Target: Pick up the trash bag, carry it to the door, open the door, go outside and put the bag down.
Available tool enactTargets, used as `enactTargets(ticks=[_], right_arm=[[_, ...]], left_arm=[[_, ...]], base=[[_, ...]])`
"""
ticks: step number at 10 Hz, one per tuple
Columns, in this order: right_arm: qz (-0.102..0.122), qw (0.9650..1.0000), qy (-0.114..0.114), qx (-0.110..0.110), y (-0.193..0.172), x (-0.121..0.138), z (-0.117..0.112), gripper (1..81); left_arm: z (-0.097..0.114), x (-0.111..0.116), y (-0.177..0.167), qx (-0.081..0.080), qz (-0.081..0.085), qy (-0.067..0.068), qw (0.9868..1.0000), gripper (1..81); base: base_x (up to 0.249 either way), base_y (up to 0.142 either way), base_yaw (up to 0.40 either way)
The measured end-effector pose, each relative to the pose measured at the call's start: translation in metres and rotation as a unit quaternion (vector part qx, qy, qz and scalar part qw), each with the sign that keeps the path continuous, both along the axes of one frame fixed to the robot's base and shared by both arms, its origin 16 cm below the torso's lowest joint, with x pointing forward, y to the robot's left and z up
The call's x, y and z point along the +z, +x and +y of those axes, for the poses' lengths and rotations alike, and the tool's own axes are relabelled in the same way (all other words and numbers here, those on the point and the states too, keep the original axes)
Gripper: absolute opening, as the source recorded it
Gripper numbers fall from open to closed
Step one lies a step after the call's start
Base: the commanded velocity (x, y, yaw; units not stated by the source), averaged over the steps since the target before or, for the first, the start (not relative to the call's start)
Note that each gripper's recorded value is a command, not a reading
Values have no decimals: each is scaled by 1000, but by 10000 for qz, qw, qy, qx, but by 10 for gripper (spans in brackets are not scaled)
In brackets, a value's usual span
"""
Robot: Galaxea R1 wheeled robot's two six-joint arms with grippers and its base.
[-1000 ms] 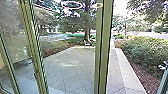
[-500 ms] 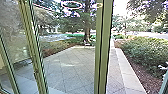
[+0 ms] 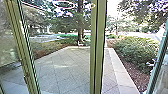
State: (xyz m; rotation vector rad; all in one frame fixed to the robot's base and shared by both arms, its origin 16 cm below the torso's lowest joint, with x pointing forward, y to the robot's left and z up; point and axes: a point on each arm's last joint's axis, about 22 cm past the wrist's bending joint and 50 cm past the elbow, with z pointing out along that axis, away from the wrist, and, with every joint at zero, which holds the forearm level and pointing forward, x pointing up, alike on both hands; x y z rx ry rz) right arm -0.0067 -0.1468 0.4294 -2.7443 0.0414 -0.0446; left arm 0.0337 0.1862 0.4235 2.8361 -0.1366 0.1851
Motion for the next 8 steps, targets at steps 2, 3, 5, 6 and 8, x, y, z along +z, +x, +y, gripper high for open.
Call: enactTargets(ticks=[2, 3, 5, 6, 8], right_arm=[[-17, 10000, -1, -1, 3, 0, 0, 811], [-18, 10000, 9, -1, 2, 0, 2, 811], [-16, 10000, 23, 3, 3, 1, 4, 811], [-12, 10000, 27, 3, 2, 1, 5, 811], [-9, 10000, 23, 3, 2, 1, 4, 811]], left_arm=[[0, 0, -2, 0, 15, 1, 10000, 10], [0, 0, -4, -1, 26, 1, 10000, 10], [0, 0, -2, 0, 12, 0, 10000, 10], [0, 0, -2, 0, 12, 0, 10000, 10], [0, 0, -2, 1, 8, 0, 10000, 10]], base=[[0, 0, -237], [0, 0, -237], [0, 0, -237], [0, 0, -230], [0, 0, -204]])
